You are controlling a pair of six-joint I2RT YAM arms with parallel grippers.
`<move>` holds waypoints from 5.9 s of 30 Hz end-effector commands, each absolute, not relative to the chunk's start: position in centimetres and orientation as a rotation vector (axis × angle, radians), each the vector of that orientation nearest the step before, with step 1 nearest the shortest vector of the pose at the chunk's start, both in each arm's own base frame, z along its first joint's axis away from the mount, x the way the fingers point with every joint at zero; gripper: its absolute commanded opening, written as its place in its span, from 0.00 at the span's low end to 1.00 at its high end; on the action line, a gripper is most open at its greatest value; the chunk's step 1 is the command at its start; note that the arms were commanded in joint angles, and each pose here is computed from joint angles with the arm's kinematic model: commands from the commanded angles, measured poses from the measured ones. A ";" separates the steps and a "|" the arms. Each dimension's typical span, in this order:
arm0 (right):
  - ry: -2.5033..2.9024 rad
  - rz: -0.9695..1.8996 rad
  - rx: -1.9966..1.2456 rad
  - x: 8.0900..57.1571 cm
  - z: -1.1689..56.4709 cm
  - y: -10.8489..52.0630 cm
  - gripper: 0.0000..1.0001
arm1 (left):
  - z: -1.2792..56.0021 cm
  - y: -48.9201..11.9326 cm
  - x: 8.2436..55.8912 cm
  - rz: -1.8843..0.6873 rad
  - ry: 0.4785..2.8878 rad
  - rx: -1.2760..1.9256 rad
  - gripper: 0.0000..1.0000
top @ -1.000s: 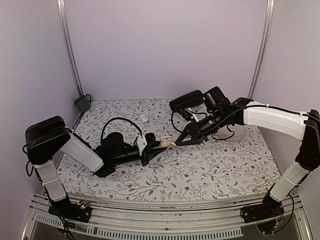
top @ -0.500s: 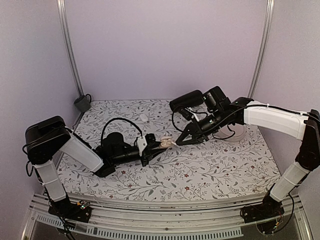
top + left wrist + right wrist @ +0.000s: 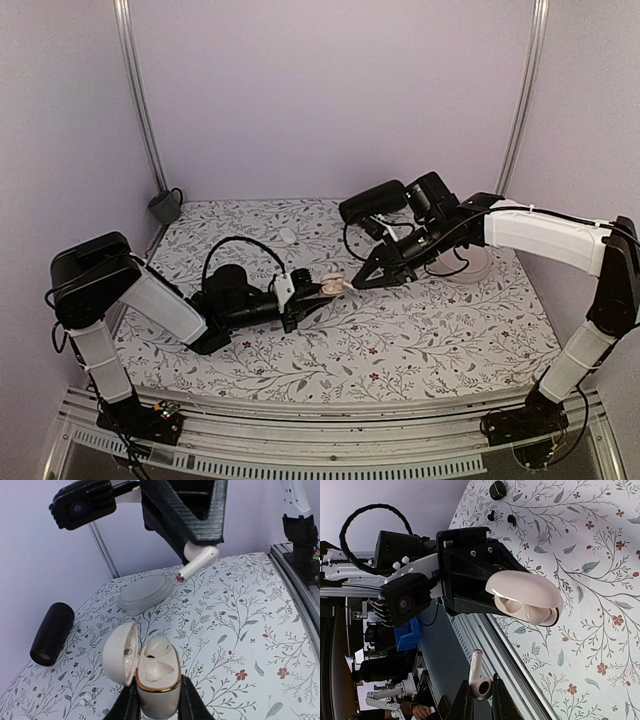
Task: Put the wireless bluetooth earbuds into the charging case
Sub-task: Insert the left earbud into the left side groove of the charging case, then close the charging case with the earbuds.
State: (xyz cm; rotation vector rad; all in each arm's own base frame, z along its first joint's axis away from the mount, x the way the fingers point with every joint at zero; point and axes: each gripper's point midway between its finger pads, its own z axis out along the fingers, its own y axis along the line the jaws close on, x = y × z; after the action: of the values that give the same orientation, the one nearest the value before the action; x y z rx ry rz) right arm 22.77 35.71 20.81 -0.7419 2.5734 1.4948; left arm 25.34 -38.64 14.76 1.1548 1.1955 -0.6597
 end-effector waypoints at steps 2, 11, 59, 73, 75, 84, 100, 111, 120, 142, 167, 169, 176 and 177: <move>2.562 1.528 -0.763 22.8 21.7 35.9 0.06 | 15.7 -39.5 25.2 -0.648 1.138 1.172 0.00; 2.599 1.540 -0.725 22.5 20.9 35.7 0.06 | 15.9 -40.4 25.1 -0.617 1.115 1.207 0.00; 2.822 1.529 -0.462 21.6 15.1 34.6 0.06 | 13.9 -43.1 22.7 -0.485 1.065 1.336 0.00; 2.879 1.513 -0.384 22.1 14.1 34.2 0.06 | 12.4 -44.2 22.0 -0.483 1.055 1.380 0.00; 2.890 1.504 -0.377 22.2 13.9 34.2 0.06 | 12.4 -44.3 22.0 -0.487 1.056 1.376 0.00; 2.942 1.463 -0.313 22.7 12.8 34.0 0.06 | 11.5 -44.5 21.5 -0.506 1.057 1.375 0.00; 3.029 1.404 -0.175 24.1 11.0 34.4 0.09 | 10.1 -44.7 21.3 -0.584 1.099 1.320 0.00; 3.087 1.347 -0.080 24.6 10.1 34.3 0.11 | 9.9 -45.3 21.7 -0.629 1.106 1.260 0.00; 3.086 1.293 -0.044 25.2 10.3 34.1 0.13 | 9.9 -45.5 22.4 -0.670 1.144 1.199 0.00; 2.947 1.228 -0.176 24.7 14.9 33.2 0.18 | 11.8 -44.3 25.2 -0.781 1.215 1.003 0.00; 2.165 1.386 -0.550 26.3 22.5 34.6 0.21 | 21.2 -40.7 19.9 -1.193 1.126 0.957 0.00; 2.107 1.407 -0.625 25.4 23.1 35.9 0.20 | 21.9 -40.8 19.3 -1.240 1.119 0.965 0.00; 1.898 1.548 -0.768 22.2 25.6 37.0 0.20 | 23.2 -40.5 18.5 -1.374 1.156 0.920 0.00; 1.878 1.567 -0.793 21.7 25.8 37.2 0.20 | 23.2 -40.4 18.6 -1.385 1.167 0.907 0.00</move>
State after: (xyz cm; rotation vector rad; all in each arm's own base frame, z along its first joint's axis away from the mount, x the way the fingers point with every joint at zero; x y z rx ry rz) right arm 23.62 36.34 22.58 -0.6611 2.0875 1.4621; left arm 19.02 -40.72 21.91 0.9426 1.1476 -1.2830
